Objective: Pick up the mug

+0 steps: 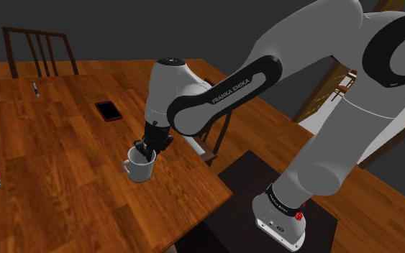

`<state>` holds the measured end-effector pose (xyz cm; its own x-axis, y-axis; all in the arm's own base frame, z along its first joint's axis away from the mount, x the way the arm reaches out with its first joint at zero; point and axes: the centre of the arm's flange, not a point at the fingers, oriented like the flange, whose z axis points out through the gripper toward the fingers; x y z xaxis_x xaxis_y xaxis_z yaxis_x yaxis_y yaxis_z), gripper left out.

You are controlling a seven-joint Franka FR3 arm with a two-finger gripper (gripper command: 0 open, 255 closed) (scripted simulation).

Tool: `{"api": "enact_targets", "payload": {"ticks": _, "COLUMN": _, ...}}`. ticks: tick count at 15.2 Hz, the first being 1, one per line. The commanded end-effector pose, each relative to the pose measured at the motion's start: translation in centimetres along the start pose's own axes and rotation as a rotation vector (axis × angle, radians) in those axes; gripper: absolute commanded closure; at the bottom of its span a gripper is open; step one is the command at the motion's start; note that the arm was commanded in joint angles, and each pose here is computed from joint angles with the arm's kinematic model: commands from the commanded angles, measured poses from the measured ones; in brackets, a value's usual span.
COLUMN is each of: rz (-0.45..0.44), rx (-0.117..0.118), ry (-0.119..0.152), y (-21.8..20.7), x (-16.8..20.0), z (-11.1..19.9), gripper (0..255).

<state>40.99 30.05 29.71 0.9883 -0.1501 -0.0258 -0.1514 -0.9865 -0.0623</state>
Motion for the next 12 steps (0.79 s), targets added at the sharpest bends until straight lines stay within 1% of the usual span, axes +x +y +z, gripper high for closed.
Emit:
{"api": "enact_targets", "payload": {"ticks": 1, "rz": 0.0, "rx": 0.0, "ry": 0.0, "y": 0.0, "x": 0.0, "z": 0.0, "gripper": 255}}
{"api": "enact_targets", "payload": {"ticks": 6, "rz": 0.0, "rx": 0.0, "ry": 0.0, "y": 0.0, "x": 0.0, "z": 0.0, "gripper": 255}}
{"api": "enact_targets", "payload": {"ticks": 12, "rz": 0.0, "rx": 0.0, "ry": 0.0, "y": -0.2, "x": -0.1, "z": -3.1, "gripper": 255}}
